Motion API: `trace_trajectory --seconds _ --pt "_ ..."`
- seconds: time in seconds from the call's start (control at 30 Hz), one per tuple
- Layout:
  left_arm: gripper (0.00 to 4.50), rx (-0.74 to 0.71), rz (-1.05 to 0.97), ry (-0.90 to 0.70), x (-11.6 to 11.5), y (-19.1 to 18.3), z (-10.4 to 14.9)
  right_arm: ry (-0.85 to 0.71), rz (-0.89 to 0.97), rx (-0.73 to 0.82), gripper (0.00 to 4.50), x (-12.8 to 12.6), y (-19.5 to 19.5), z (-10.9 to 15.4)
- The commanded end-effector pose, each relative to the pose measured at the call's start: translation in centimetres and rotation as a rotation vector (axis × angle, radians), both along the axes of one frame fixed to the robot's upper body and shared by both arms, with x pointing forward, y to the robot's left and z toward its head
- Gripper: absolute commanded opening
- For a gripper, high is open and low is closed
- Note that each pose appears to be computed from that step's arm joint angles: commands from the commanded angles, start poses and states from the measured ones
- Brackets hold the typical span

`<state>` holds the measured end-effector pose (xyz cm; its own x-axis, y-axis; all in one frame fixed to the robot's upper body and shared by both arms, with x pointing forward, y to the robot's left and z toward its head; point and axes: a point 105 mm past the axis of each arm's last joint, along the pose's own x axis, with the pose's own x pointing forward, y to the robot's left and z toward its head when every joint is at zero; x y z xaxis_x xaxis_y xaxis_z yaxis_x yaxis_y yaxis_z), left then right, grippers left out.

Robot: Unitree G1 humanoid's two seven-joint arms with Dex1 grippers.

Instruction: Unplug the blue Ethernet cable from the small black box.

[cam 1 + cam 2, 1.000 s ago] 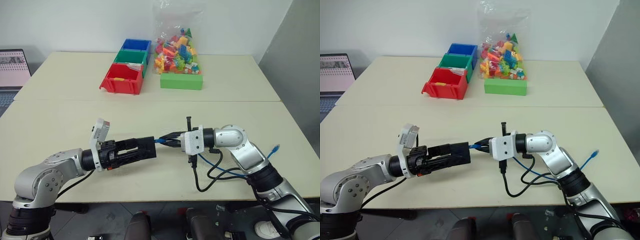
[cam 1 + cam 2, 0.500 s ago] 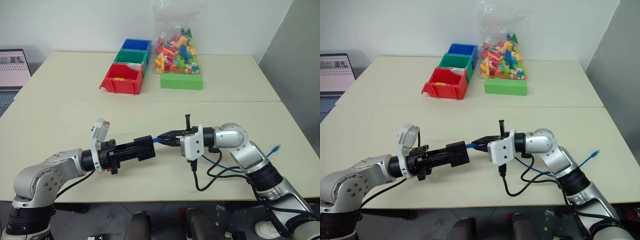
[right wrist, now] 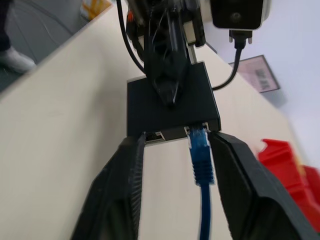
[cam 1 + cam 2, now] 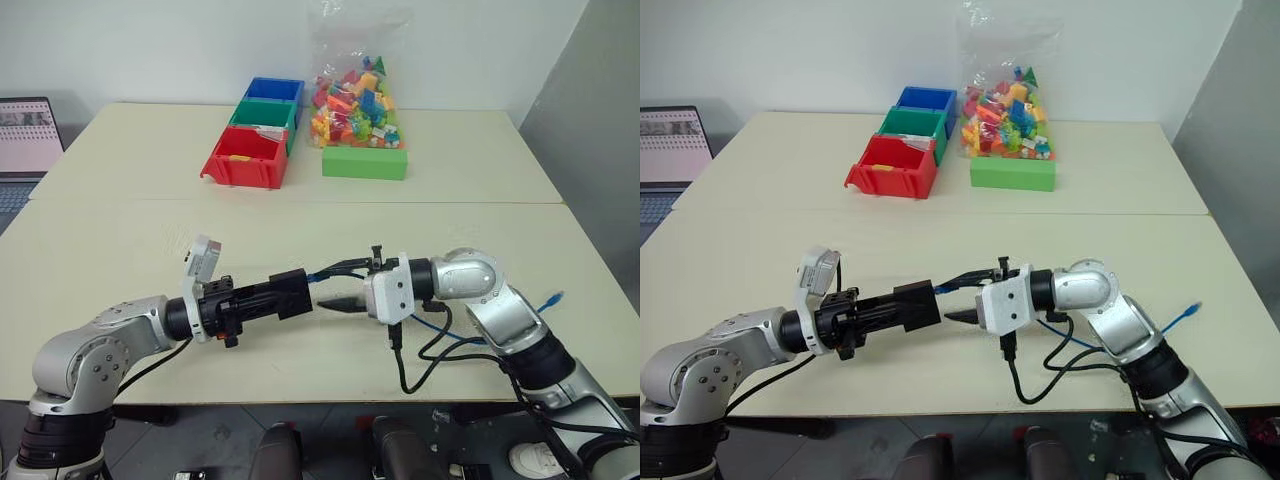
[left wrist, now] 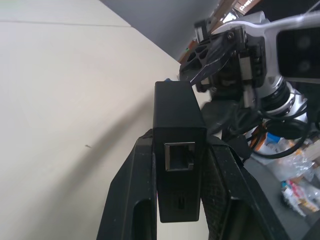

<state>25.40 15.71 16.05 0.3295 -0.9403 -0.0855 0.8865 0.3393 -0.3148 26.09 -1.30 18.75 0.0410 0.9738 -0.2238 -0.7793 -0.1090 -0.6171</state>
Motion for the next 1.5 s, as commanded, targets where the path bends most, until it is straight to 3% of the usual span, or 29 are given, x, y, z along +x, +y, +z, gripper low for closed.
trace_trajectory --seconds 0.03,0.17,0.47,1.1,1.13,1.27,1.5 --pt "0.79 0.043 -0.089 -0.096 -0.3 0.1 0.9 0.317 -0.018 0.108 2.99 -0.8 -0.7 2.7" --pt "0.79 0.091 -0.179 -0.13 -0.8 0.0 0.7 0.541 -0.063 0.174 2.99 -0.3 -0.8 2.8" --pt "0.79 0.077 -0.232 -0.171 -0.7 -0.7 1.5 0.809 -0.062 0.195 2.99 -1.0 -0.4 0.8" --pt "0.79 0.076 -0.242 -0.194 -0.9 -1.0 1.8 0.876 -0.085 0.192 2.99 -0.4 0.0 -0.4" --pt "0.79 0.077 -0.242 -0.194 -0.9 -1.0 1.8 0.876 -0.085 0.19 2.63 -0.4 0.0 -0.4" --pt "0.79 0.083 -0.247 -0.197 -1.0 -1.0 1.7 0.875 -0.084 0.187 1.99 -0.3 0.0 -0.4" --pt "0.79 0.081 -0.247 -0.203 -1.0 -1.2 1.7 0.849 -0.078 0.159 0.3 -0.5 0.0 -0.5"
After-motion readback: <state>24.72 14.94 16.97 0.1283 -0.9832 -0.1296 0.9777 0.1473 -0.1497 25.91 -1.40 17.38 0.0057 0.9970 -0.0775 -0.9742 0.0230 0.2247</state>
